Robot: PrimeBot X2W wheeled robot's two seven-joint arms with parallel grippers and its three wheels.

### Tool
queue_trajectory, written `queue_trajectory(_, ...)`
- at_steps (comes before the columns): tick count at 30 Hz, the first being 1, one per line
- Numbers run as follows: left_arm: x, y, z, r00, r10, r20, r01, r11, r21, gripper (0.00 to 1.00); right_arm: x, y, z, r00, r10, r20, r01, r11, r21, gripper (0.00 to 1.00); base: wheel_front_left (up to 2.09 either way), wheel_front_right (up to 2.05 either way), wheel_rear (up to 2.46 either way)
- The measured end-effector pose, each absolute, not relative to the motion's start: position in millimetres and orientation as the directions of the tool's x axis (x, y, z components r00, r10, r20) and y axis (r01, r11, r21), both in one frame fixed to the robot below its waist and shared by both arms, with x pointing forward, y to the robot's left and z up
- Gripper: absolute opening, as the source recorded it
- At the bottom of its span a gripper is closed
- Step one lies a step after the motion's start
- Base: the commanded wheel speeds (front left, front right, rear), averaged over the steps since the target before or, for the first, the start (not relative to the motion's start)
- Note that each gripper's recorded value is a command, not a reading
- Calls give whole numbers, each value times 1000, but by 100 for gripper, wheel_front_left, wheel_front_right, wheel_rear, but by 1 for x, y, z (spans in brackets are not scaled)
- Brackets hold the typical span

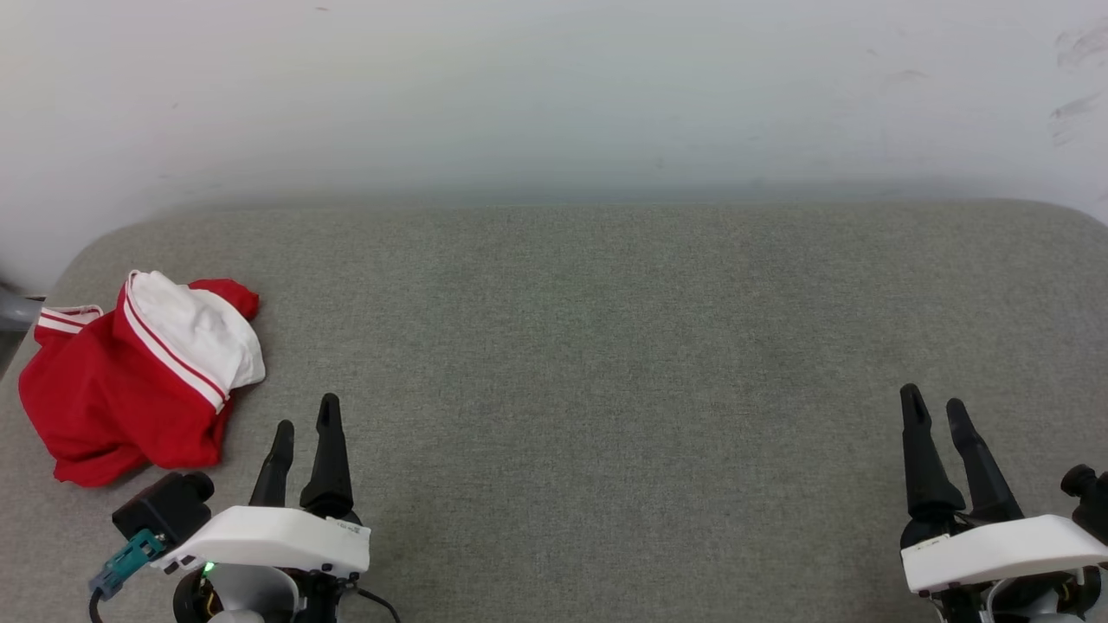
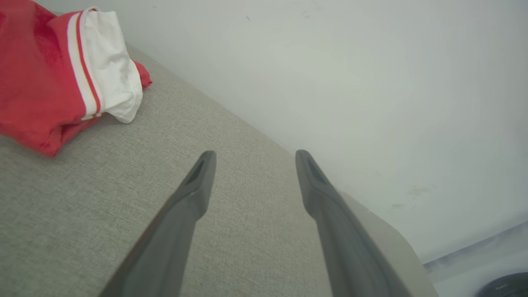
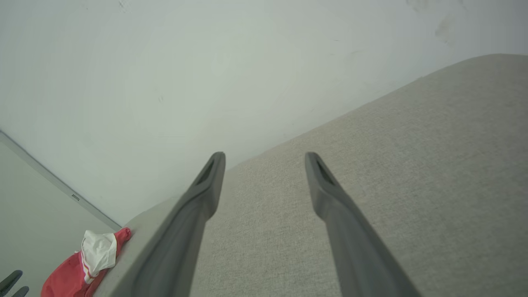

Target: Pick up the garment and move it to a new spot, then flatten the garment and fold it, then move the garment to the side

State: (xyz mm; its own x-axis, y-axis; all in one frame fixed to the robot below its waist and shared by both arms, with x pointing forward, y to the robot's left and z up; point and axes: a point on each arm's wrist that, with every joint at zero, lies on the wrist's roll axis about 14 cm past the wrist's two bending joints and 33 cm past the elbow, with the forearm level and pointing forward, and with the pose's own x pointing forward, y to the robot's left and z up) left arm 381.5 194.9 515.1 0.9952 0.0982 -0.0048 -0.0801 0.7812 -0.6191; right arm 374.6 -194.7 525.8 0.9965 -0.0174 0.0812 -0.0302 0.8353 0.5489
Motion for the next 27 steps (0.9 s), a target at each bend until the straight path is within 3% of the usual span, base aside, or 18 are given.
queue_trajectory(27, 379, 183, 520, 995, 77, 56, -54, 942, -330, 100, 370, -189, 526, 994, 15, 107, -42, 966, 257, 100, 0, 0, 0)
